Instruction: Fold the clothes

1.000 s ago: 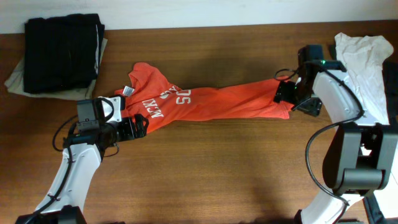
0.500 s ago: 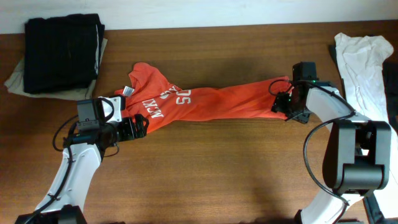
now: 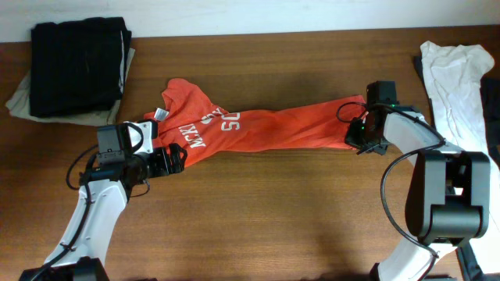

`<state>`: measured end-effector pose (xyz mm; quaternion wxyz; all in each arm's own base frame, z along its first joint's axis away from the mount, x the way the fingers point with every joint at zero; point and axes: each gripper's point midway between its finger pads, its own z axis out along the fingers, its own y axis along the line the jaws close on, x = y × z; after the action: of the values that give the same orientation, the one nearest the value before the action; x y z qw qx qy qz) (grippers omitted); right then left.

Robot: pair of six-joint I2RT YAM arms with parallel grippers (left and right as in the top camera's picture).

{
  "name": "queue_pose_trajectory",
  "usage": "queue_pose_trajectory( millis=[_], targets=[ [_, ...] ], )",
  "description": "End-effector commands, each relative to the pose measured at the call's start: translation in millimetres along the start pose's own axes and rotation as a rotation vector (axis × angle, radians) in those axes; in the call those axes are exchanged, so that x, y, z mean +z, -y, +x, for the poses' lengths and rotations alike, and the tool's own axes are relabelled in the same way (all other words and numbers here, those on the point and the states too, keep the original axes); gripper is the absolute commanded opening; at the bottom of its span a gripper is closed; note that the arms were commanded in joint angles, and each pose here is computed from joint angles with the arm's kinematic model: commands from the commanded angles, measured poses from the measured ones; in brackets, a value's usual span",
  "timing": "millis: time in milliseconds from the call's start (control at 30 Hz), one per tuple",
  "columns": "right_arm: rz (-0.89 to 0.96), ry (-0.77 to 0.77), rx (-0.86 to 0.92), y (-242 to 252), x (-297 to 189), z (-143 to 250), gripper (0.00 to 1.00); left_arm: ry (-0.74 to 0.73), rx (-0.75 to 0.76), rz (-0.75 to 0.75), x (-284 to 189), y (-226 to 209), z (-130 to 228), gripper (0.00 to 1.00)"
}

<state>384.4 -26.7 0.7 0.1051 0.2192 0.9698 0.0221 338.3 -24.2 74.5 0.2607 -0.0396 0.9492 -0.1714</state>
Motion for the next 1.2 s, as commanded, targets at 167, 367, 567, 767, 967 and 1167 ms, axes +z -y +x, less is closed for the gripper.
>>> queue_pose_trajectory(
  millis=[167,367,567,767,967,1167],
  targets=[
    [-0.092,0.221,0.026,-22,-141,-49,0.04,0.006,0.012,0.017,-2,3,-4,0.99],
    [-0.159,0.644,0.082,-16,-308,-114,0.04,-0.014,0.005,0.015,-2,2,1,0.99],
    [-0.170,0.682,0.103,-9,-331,-123,0.04,-0.076,-0.018,0.055,3,8,15,0.99],
    [-0.251,0.559,0.060,-32,-297,-121,0.04,-0.191,0.037,0.234,28,56,40,0.99],
    [-0.272,0.507,0.049,-37,-288,-113,0.04,-0.225,0.214,0.364,48,119,59,0.99],
    [-0.247,0.437,0.054,-32,-279,-98,0.04,-0.085,0.298,0.412,55,166,37,0.99]
  ],
)
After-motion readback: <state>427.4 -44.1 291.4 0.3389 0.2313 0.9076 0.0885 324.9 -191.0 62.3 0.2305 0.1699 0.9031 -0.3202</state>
